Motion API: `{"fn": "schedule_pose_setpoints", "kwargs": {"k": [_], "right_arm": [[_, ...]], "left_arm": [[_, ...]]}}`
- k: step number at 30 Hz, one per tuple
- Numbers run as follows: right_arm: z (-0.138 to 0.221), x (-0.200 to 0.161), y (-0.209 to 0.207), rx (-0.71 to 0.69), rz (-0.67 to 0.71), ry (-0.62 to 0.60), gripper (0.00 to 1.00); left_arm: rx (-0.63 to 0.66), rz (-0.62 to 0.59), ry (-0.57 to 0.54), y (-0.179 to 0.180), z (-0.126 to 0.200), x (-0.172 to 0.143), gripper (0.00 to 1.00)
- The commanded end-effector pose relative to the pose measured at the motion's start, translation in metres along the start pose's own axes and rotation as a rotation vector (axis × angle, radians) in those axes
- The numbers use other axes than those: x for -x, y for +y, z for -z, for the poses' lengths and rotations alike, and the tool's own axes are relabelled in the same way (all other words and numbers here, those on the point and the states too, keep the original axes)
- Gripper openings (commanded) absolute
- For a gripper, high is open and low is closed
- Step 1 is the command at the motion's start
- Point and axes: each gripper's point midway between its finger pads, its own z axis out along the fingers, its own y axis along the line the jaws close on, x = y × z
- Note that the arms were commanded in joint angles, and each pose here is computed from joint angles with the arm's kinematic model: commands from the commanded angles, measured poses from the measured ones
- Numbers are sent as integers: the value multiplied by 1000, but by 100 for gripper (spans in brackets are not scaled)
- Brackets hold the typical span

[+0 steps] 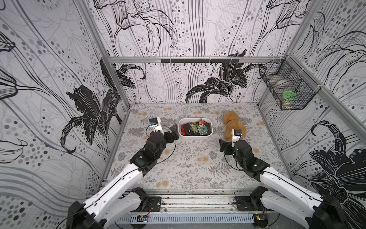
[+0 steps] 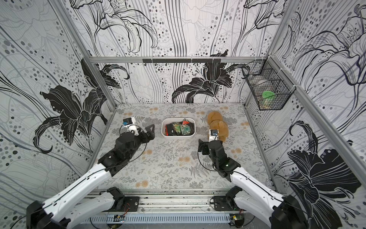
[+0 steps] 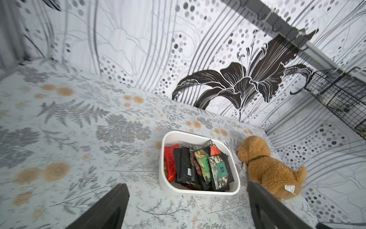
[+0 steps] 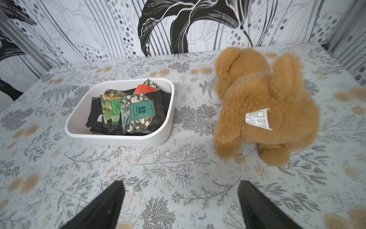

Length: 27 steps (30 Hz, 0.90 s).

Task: Put the tea bags into the storage box
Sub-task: Reset both arms

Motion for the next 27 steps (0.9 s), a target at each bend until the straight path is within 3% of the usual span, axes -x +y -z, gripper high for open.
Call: {"fn": "schedule_pose_setpoints", "kwargs": {"k": [1, 3, 5, 10, 14, 21, 27], "right_arm": [[14, 29, -24, -135, 34, -103, 95], [18, 39, -36, -208, 107, -157, 96], [20, 46, -46, -271, 150, -221, 96], [19, 40, -45, -230, 332, -345, 96], [3, 31, -76, -229, 296, -323, 96], [-27, 6, -116, -319, 270, -222, 96], [-52, -15, -132, -339, 252, -168, 96]], "left_arm": [[24, -24, -197, 21, 19, 21, 97], [35, -40, -262, 33, 24, 16, 97], [128, -24, -345, 59, 27, 12, 97], [345, -98, -409, 103, 23, 6, 97], [450, -101, -408, 136, 13, 3, 97], [487, -121, -418, 175, 7, -14, 97], [477, -192, -315, 184, -21, -25, 97]]}}
